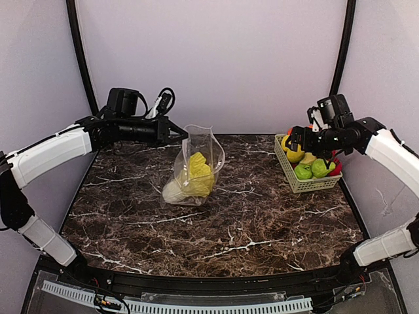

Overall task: Place the food in the zip-top bag and seal the zipper
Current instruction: Pick up the fake fruit from the bin.

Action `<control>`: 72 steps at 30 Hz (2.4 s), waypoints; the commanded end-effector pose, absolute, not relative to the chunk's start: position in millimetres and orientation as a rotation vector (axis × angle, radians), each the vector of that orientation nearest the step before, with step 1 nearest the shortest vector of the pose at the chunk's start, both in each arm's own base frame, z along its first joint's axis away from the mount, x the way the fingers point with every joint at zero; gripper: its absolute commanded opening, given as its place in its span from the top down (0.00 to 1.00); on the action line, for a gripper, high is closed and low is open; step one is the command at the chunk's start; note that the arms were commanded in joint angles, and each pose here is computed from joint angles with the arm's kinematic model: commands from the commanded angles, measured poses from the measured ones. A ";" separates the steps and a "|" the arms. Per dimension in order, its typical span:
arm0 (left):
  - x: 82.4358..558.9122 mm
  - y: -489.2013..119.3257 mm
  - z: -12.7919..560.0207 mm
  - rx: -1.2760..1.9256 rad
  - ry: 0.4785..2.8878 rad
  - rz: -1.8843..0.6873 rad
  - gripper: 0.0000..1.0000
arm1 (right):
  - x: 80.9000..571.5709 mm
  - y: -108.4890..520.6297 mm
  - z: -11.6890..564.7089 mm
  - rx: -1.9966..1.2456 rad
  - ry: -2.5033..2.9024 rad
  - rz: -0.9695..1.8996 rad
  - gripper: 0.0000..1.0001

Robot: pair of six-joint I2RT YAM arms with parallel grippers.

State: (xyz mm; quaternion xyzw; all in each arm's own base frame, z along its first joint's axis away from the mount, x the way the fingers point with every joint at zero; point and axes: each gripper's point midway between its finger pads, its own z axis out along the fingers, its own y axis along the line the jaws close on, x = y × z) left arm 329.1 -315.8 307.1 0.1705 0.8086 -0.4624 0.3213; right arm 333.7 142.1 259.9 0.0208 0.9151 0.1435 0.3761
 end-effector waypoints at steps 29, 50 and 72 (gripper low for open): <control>312.0 -301.5 322.8 0.396 2.058 -1.257 0.99 | 371.3 -3.1 155.8 0.497 2.366 0.341 0.01; 314.2 -302.1 322.5 0.400 2.059 -1.248 0.99 | 386.9 3.9 126.2 0.528 2.399 0.413 0.17; 313.8 -302.8 323.0 0.404 2.056 -1.254 0.99 | 373.7 49.9 208.3 0.273 2.266 0.484 0.38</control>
